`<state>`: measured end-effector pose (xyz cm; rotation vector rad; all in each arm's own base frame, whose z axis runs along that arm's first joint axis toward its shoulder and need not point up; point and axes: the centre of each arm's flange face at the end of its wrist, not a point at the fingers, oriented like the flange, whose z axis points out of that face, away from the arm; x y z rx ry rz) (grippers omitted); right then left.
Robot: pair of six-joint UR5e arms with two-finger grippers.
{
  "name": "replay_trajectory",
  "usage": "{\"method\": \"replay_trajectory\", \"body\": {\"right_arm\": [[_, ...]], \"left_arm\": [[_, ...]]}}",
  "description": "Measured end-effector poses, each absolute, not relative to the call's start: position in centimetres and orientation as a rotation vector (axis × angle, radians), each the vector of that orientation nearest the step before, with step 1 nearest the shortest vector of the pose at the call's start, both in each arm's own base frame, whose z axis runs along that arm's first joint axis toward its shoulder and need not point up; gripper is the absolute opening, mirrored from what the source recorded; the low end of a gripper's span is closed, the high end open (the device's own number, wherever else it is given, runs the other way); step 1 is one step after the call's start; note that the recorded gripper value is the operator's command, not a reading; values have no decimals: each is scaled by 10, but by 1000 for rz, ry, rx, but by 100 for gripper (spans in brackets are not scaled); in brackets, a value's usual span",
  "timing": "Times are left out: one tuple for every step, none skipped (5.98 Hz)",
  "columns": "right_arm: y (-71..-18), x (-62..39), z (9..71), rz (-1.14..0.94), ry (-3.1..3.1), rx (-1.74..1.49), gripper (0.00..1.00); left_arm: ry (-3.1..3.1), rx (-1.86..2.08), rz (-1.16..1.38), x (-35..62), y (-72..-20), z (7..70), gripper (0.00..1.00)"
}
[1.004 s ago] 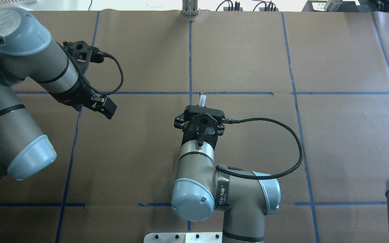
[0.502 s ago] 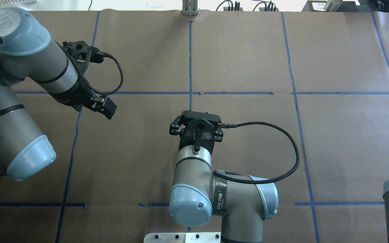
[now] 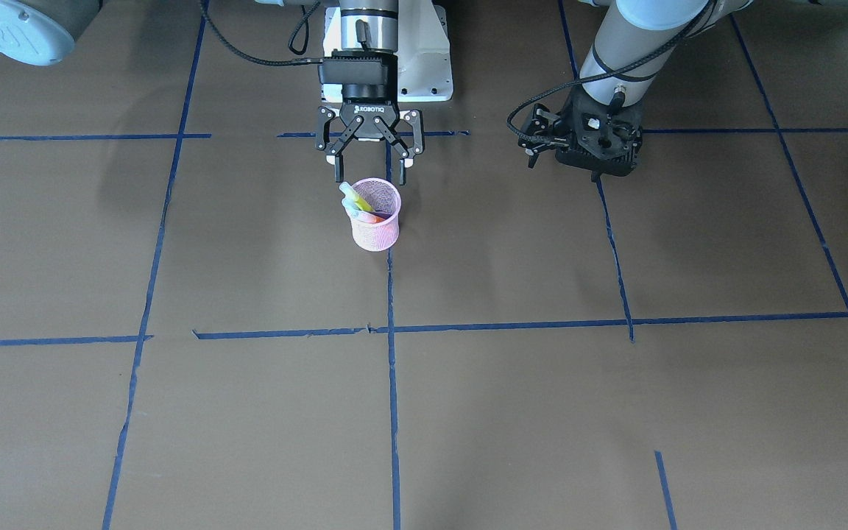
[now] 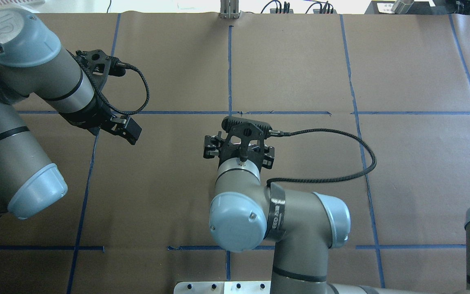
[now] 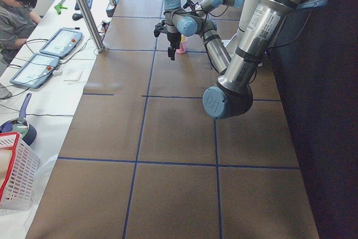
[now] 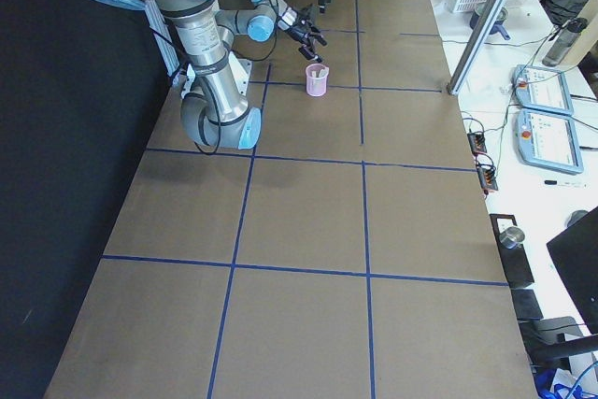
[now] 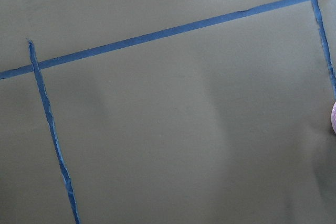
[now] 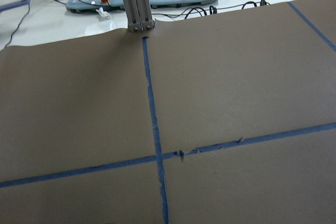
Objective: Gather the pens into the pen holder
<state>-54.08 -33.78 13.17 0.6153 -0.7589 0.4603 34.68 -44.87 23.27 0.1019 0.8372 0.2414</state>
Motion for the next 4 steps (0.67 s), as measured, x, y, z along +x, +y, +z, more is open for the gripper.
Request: {"method": "replay_trajectory", "body": {"right_arm": [[-356, -517, 132, 400, -757, 484, 100], [-374, -498, 137, 332, -758, 368, 100], [-397, -474, 148, 251, -764, 257, 100], [-419, -443, 164, 171, -776, 173, 100]], "left_arm": [[838, 102, 237, 345, -450, 232, 100], [835, 99, 228, 342, -452, 233, 100], [829, 95, 214, 337, -455, 234, 100], [833, 91, 203, 328, -460, 235, 100]]}}
